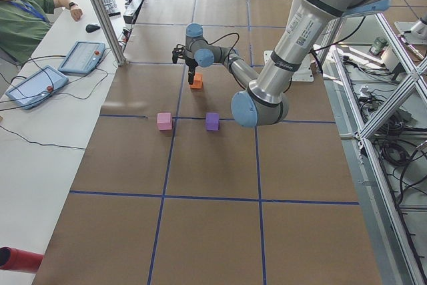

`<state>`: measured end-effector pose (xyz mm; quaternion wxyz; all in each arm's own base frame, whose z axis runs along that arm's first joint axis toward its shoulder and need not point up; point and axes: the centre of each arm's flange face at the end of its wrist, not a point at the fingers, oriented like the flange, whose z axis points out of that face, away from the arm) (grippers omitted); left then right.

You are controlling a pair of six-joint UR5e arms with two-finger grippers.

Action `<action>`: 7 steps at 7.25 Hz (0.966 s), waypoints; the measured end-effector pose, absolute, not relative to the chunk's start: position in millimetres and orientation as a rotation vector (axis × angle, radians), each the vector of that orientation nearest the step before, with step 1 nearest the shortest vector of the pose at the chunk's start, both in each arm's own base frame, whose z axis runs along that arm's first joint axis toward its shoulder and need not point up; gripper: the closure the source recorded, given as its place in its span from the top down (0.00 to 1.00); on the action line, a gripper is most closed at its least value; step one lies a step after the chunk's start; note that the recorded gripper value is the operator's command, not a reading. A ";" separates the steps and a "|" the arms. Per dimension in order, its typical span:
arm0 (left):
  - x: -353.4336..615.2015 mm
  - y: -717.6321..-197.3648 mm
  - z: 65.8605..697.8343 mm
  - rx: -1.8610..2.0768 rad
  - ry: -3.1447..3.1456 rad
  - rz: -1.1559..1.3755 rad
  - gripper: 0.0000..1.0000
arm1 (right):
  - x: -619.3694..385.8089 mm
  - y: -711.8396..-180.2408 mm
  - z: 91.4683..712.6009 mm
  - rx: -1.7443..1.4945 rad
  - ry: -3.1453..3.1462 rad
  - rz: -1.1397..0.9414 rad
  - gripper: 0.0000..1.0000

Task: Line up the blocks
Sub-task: 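Move the left gripper past the pink cube down onto the orange cube, then grasp the orange cube with the left gripper and lift it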

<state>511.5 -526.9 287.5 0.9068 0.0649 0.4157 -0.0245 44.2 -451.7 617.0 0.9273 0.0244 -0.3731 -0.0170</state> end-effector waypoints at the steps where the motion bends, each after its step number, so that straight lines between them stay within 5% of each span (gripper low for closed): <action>1: 521.9 -521.6 293.0 0.129 0.859 -0.038 0.98 | 44.2 -451.7 617.1 0.050 -0.765 -0.035 1.00; 2: 528.9 -518.3 297.8 0.125 0.858 -0.030 0.56 | 44.2 -451.7 617.1 0.050 -0.765 -0.035 1.00; 3: 532.2 -516.9 300.3 0.123 0.857 -0.024 0.31 | 44.2 -451.7 617.2 0.050 -0.765 -0.035 1.00; 7: 505.6 -533.5 305.7 0.107 0.872 -0.017 0.31 | 44.2 -451.7 617.6 0.049 -0.765 -0.034 1.00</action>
